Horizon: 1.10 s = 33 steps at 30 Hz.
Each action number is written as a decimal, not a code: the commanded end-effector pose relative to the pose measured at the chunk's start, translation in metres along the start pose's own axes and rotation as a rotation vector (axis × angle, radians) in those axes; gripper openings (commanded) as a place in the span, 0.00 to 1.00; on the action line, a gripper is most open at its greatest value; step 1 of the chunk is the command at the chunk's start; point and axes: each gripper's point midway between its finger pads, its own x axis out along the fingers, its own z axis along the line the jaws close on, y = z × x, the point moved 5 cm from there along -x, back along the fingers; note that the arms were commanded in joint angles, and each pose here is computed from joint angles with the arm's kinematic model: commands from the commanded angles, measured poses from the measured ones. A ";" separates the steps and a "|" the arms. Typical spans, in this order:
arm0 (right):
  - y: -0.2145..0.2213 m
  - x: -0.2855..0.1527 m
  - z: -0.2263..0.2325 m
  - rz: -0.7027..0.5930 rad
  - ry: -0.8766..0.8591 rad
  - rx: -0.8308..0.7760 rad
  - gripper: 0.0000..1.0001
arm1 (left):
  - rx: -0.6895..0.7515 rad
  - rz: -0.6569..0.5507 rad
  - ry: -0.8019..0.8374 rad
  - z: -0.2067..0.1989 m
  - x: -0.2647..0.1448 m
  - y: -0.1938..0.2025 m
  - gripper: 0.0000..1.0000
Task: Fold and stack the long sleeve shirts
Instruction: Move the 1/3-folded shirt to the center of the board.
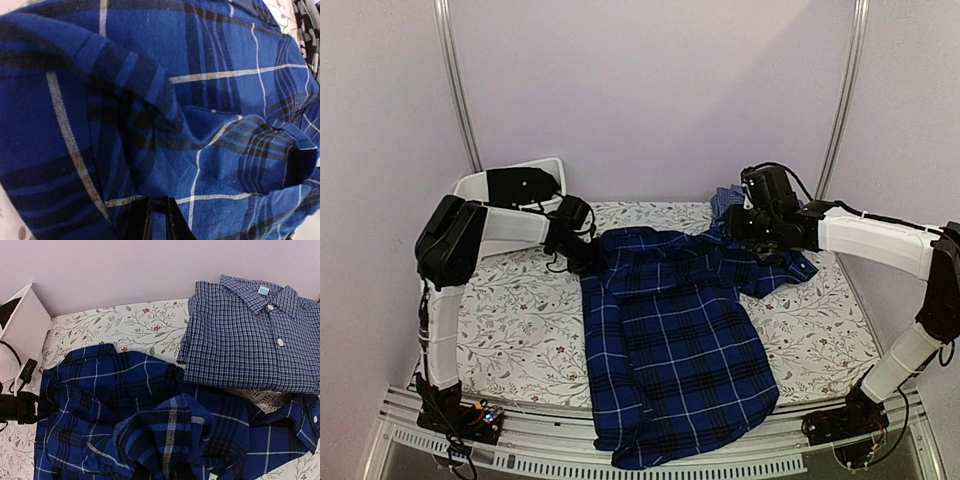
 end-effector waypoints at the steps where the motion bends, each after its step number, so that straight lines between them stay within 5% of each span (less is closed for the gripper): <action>1: 0.031 0.007 0.000 0.089 -0.054 0.033 0.00 | 0.025 0.031 -0.091 0.013 0.020 -0.006 0.10; 8: 0.059 0.020 0.006 0.185 -0.100 0.048 0.04 | 0.084 0.047 -0.152 0.012 0.055 -0.037 0.11; 14: 0.062 0.021 0.019 0.230 -0.143 0.010 0.25 | 0.128 0.027 -0.146 0.004 0.063 -0.066 0.18; 23: 0.072 -0.006 0.049 0.259 -0.205 -0.063 0.69 | 0.261 -0.117 0.030 -0.075 -0.028 -0.099 0.48; 28: 0.077 -0.015 0.066 0.257 -0.227 -0.080 0.72 | 0.297 -0.142 0.058 -0.094 -0.067 -0.082 0.53; 33: 0.081 -0.011 0.085 0.273 -0.282 -0.106 0.70 | 0.322 -0.087 0.072 -0.102 -0.089 -0.029 0.47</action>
